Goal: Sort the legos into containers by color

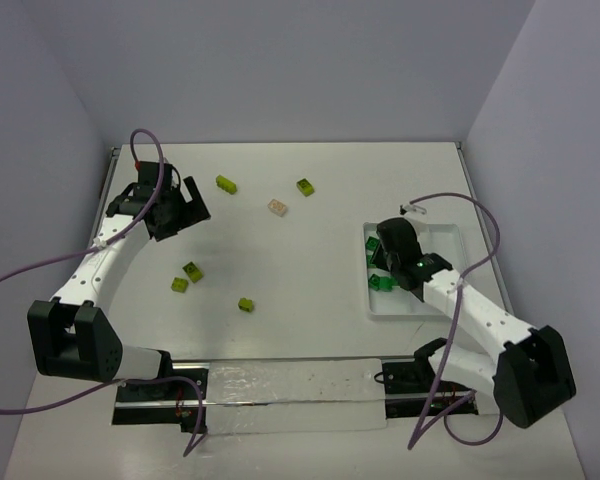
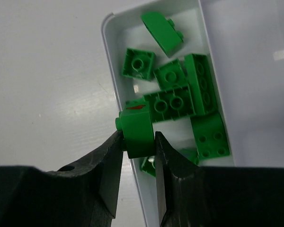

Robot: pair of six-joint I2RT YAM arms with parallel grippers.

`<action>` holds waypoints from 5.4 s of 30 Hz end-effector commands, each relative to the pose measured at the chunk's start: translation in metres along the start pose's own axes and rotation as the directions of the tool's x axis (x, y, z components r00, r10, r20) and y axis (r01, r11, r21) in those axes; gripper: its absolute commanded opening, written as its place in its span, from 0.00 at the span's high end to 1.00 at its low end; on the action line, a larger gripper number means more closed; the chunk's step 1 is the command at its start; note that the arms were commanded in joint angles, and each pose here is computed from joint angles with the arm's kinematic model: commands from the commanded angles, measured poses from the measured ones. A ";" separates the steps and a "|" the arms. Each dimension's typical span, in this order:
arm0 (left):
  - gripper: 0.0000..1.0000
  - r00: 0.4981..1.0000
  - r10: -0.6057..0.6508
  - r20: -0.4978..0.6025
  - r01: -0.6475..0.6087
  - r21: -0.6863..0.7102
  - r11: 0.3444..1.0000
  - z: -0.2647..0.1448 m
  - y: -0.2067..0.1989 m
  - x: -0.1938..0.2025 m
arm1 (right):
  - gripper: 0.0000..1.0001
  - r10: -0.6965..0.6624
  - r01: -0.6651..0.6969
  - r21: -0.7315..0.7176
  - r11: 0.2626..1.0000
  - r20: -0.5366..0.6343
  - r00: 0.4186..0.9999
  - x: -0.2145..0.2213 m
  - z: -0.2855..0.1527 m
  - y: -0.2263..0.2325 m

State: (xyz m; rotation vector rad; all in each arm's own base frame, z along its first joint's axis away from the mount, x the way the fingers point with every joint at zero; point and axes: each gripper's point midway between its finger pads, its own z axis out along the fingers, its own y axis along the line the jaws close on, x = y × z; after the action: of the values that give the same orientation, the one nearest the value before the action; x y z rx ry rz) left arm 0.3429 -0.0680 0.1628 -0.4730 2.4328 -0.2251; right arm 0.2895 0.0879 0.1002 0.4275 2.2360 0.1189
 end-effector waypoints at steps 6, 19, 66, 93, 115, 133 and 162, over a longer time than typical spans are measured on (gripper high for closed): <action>0.01 1.000 0.002 0.027 -0.004 0.060 0.998 -0.008 -0.011 -0.010 | 0.84 0.153 -0.150 0.053 0.987 -0.041 0.987 0.030 -0.033 -0.034; 0.01 1.000 0.009 0.025 -0.011 0.061 0.998 -0.009 -0.011 -0.010 | 0.70 0.215 -0.204 0.091 0.975 -0.131 0.968 0.062 -0.039 -0.045; 0.01 0.998 -0.006 0.060 0.002 0.073 0.997 -0.024 -0.011 -0.014 | 0.19 -0.477 0.399 -0.408 0.821 -0.105 0.873 -0.036 0.107 0.275; 0.01 0.999 -0.009 0.047 0.005 0.072 0.997 -0.023 -0.008 -0.007 | 0.09 -0.394 0.246 -0.480 0.842 -0.236 0.888 0.005 0.177 0.314; 0.01 0.999 -0.012 0.048 0.010 0.049 0.999 -0.020 -0.001 -0.001 | 1.00 -0.440 0.344 -0.411 0.844 -0.164 0.883 -0.010 0.110 0.316; 0.01 0.999 -0.024 0.047 0.020 0.079 0.997 -0.017 -0.007 -0.002 | 0.97 0.130 -0.130 -0.025 0.991 0.034 0.991 -0.099 0.010 -0.003; 0.01 0.998 -0.022 0.057 0.017 0.078 0.997 -0.019 -0.009 -0.007 | 0.29 0.236 -0.251 0.212 0.945 0.093 0.967 -0.084 0.031 -0.097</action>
State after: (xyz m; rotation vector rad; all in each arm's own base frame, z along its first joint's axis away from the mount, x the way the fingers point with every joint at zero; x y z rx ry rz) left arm 0.3251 -0.0713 0.1608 -0.4784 2.4305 -0.2807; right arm 0.3232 -0.0314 0.0922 0.8655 2.2158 -0.0313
